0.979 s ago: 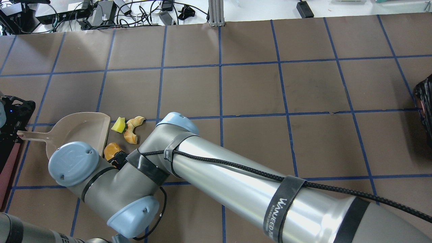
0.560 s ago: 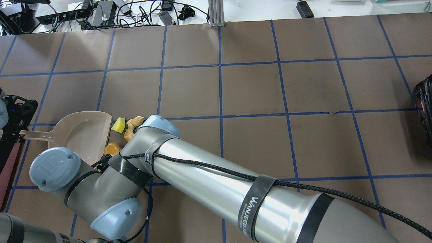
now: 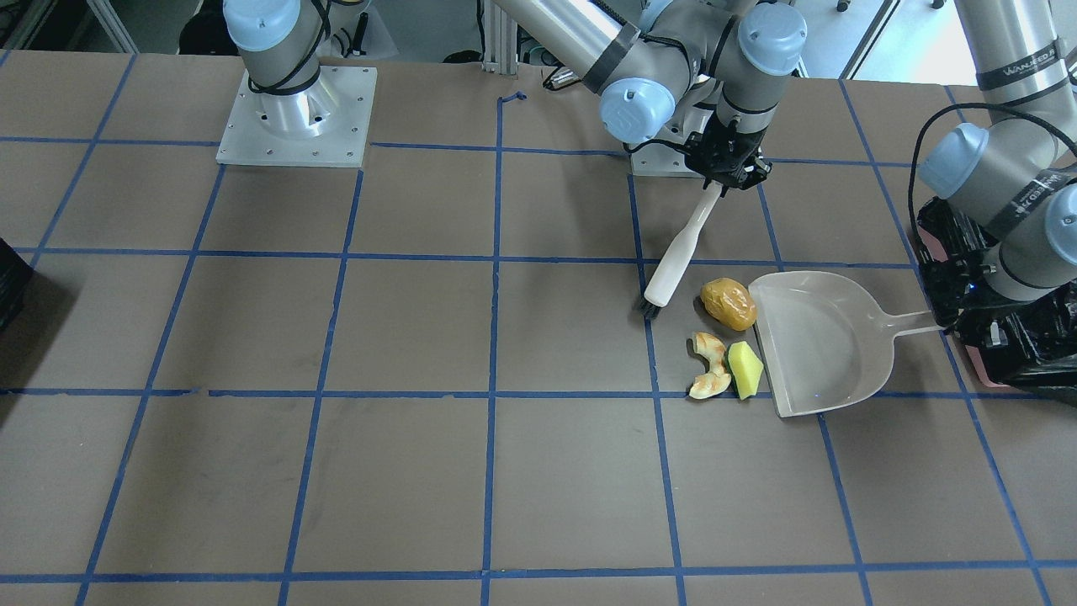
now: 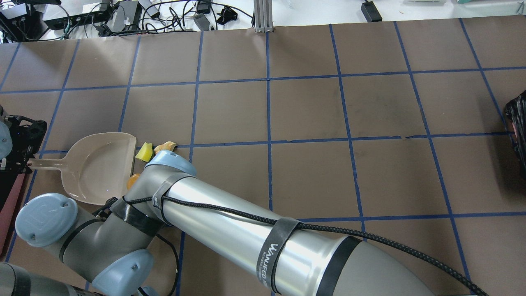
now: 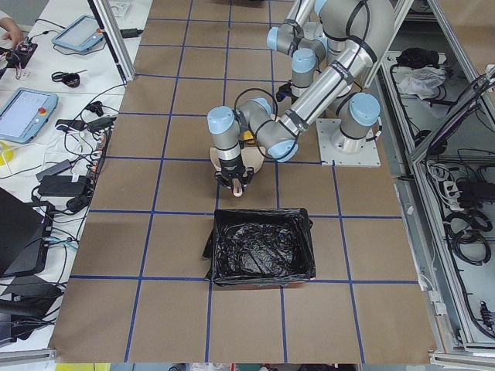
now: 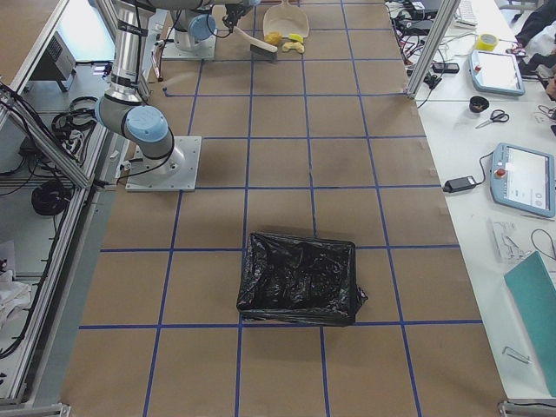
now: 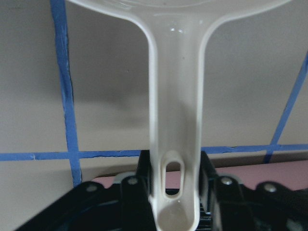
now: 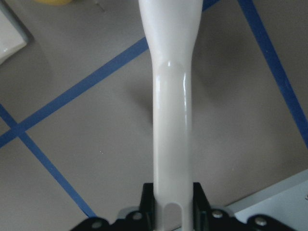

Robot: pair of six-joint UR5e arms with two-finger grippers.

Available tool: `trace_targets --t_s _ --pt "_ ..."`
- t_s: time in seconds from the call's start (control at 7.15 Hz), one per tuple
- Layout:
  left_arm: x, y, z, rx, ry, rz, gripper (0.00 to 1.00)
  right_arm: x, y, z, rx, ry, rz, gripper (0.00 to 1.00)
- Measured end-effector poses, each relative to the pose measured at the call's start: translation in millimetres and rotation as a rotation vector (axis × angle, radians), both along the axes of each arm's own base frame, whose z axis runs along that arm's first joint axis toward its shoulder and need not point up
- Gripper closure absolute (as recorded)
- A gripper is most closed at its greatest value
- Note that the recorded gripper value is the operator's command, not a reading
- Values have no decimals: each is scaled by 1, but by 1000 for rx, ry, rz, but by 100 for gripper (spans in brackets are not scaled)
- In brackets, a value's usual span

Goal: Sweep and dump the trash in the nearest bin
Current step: 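Sweep the sponge, peel and potato toward the dustpan with the right gripper's brush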

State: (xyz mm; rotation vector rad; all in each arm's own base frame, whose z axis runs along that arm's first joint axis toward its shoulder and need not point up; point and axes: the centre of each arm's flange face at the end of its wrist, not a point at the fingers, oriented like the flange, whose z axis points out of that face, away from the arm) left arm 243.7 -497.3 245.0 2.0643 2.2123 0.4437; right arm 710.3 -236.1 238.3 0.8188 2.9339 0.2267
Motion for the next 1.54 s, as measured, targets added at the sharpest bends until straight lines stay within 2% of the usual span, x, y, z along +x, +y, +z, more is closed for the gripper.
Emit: trace_targets --t_s 0.42,1.12,1.26,1.54 --pt "-3 4 0 -17 -12 1 100 7 5 -2 -15 -27 110 100" --pt "-4 5 -1 -16 -11 1 100 45 -16 -5 -120 -169 281 100" --pt "-4 5 -1 -16 -10 1 100 51 -24 -4 -147 -188 368 100" --pt "-4 4 -1 -16 -10 0 100 50 -39 -4 -205 -210 617 100"
